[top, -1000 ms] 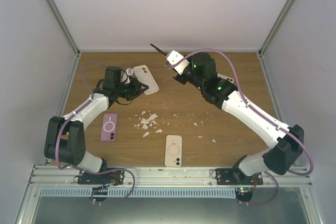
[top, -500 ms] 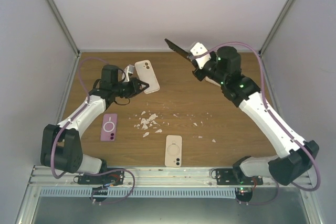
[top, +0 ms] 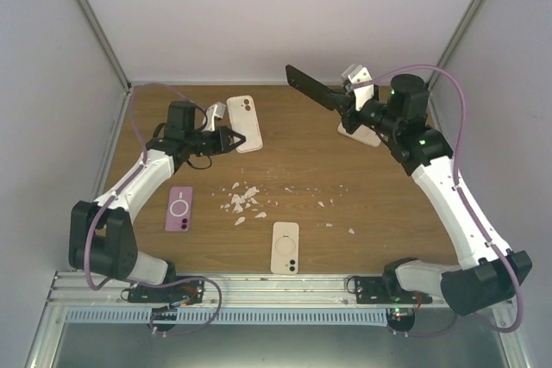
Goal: Take the phone out of the phone case
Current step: Place the phone case at the center of the board.
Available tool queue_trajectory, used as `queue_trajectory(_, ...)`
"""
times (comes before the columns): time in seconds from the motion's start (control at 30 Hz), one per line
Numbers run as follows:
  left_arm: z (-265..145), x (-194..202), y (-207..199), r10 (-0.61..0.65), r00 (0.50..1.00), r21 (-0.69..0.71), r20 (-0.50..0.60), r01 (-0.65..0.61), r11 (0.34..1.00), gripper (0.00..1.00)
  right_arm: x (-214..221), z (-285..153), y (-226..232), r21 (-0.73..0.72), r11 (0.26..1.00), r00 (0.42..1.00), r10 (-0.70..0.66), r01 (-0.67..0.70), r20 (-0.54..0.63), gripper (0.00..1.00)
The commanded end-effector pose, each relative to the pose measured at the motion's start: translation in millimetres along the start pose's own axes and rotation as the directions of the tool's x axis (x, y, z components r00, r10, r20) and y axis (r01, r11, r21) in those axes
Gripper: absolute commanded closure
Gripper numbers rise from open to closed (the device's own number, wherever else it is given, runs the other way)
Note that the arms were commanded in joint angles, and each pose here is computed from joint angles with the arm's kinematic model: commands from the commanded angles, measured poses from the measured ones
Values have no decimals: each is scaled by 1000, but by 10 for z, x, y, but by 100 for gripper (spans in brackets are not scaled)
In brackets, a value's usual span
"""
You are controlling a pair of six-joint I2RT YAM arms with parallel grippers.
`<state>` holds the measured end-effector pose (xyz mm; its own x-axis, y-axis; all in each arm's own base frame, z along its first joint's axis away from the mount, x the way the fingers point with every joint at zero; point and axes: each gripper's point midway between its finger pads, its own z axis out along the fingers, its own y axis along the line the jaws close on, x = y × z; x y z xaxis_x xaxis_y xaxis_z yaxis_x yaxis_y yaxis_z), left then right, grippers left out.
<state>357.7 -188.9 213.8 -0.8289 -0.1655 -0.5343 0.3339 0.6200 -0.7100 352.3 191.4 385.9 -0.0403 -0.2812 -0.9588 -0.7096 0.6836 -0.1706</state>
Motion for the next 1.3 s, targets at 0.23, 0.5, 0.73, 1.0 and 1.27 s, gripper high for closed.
queue_trajectory(0.23, 325, -219, 245, 86, 994, -4, -65, -86, 996, 100, -78, -146, 20, -47, 998, 996, 56, -52, 70, 99)
queue_trajectory(0.5, 550, -337, 707, 66, 986, -2, -155, -67, 998, 100, 60, -98, 34, -57, 996, 996, 70, -67, 47, 100)
queue_trajectory(0.73, 491, -349, 1174, -28, 981, -39, -190, 21, 999, 100, 178, -63, 49, -63, 995, 996, 80, -78, 25, 100)
queue_trajectory(1.0, 610, 54, 1077, -104, 958, 52, -268, 122, 991, 100, 274, 31, 15, -61, 992, 994, 107, -107, 7, 100)
queue_trajectory(1.27, 1024, 441, 784, -112, 923, 84, -367, 152, 985, 100, 376, -1, -92, -11, 993, 993, 120, -120, -3, 99)
